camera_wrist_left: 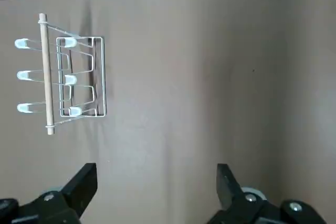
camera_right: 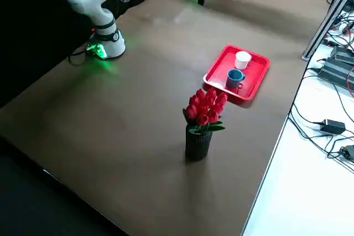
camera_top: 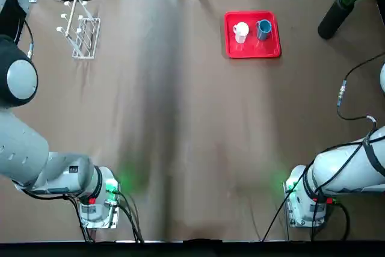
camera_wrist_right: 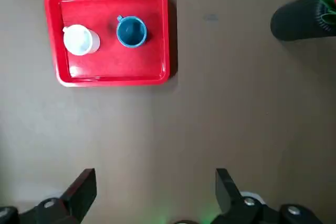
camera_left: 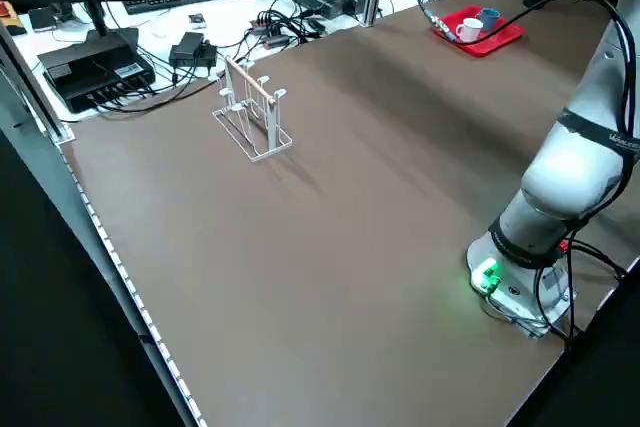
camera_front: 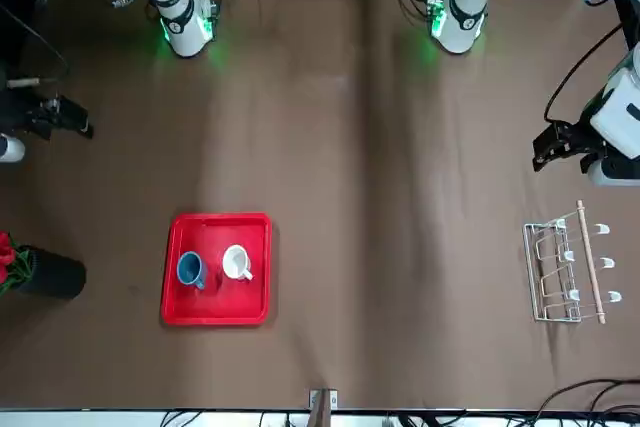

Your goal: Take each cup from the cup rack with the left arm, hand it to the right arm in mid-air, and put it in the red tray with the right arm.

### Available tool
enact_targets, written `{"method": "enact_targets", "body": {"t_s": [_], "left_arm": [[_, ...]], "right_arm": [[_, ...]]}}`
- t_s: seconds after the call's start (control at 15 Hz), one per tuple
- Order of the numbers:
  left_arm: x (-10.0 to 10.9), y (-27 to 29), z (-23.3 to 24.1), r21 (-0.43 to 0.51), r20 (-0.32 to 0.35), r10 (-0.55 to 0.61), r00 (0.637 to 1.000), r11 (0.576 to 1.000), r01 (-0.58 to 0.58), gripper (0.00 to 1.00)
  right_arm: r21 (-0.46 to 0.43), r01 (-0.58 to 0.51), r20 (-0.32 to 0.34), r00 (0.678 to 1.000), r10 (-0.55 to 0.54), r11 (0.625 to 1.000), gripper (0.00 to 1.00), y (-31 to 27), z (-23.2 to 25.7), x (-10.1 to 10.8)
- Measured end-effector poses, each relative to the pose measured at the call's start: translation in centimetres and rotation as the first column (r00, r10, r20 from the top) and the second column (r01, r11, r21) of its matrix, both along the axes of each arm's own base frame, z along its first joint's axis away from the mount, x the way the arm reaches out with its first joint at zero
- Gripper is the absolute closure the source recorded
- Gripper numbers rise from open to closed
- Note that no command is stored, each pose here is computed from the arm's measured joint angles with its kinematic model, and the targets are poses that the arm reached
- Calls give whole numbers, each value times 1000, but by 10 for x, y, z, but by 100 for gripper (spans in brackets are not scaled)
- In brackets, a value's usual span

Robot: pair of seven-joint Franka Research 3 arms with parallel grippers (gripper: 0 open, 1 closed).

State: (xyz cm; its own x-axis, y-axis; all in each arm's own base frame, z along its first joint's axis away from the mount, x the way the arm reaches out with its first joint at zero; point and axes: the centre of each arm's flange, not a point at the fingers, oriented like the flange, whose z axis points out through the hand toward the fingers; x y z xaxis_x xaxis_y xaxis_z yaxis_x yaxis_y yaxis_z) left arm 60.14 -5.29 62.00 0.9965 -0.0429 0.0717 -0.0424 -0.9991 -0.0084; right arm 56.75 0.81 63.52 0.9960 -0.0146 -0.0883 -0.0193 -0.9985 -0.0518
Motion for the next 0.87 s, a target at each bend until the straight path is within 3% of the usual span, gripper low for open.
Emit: {"method": "enact_targets", "body": {"t_s": [0.87], "left_arm": [[-1, -3, 1, 0, 2, -5, 1000, 1000, 5, 0]], "right_arm": [[-2, 37, 32, 999, -37, 999, 0, -20, 2, 4]]}}
